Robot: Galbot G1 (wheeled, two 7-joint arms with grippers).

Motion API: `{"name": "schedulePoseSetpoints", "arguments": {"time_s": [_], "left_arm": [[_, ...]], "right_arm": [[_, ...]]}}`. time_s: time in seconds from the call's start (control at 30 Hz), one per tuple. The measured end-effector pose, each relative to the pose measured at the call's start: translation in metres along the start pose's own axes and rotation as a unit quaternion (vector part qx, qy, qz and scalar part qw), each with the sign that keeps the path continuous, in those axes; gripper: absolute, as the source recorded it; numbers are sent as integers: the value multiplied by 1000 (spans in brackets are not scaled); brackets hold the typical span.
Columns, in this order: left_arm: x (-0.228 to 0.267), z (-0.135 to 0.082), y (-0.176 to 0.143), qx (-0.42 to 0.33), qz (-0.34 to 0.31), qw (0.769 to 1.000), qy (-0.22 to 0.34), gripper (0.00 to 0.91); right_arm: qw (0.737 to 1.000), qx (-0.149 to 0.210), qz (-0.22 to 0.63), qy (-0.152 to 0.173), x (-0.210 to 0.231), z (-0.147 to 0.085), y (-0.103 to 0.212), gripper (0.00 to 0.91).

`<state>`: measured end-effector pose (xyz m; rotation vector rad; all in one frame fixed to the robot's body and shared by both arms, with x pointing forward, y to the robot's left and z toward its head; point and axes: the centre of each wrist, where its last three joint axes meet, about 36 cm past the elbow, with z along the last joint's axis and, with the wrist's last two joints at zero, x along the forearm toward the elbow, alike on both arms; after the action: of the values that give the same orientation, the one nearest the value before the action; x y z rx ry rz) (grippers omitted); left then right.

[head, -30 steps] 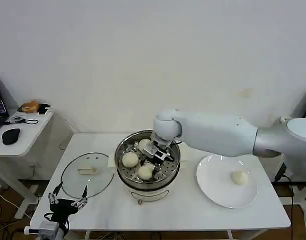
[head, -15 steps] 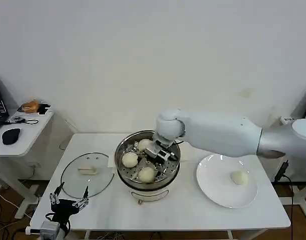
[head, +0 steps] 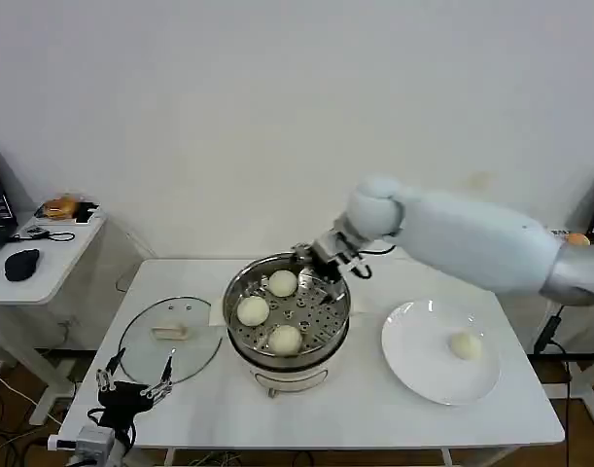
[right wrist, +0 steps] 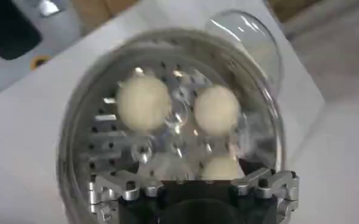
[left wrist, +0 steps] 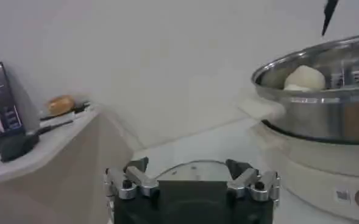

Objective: Take steamed baozi put them in steamer then cover it.

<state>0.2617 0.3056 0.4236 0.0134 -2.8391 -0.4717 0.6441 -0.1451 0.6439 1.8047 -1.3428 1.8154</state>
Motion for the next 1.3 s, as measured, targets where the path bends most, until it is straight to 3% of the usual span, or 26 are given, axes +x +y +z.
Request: {"name": "schedulePoseSetpoints", "arguments": {"time_s": [0.3, 0.63, 0.97, 1.3], "left_arm": [[0, -5, -2, 0, 11, 1000, -7, 907], [-1, -8, -10, 1, 22, 1000, -11, 907], [0, -7, -7, -4, 23, 1000, -5, 907], [0, -5, -7, -5, 22, 1000, 0, 907]], "right_arm": [[990, -119, 14, 72, 35, 89, 70, 907], [968, -206, 2, 141, 50, 160, 169, 907], [951, -256, -35, 170, 30, 198, 239, 907], [940, -281, -64, 185, 6, 214, 274, 907]]}}
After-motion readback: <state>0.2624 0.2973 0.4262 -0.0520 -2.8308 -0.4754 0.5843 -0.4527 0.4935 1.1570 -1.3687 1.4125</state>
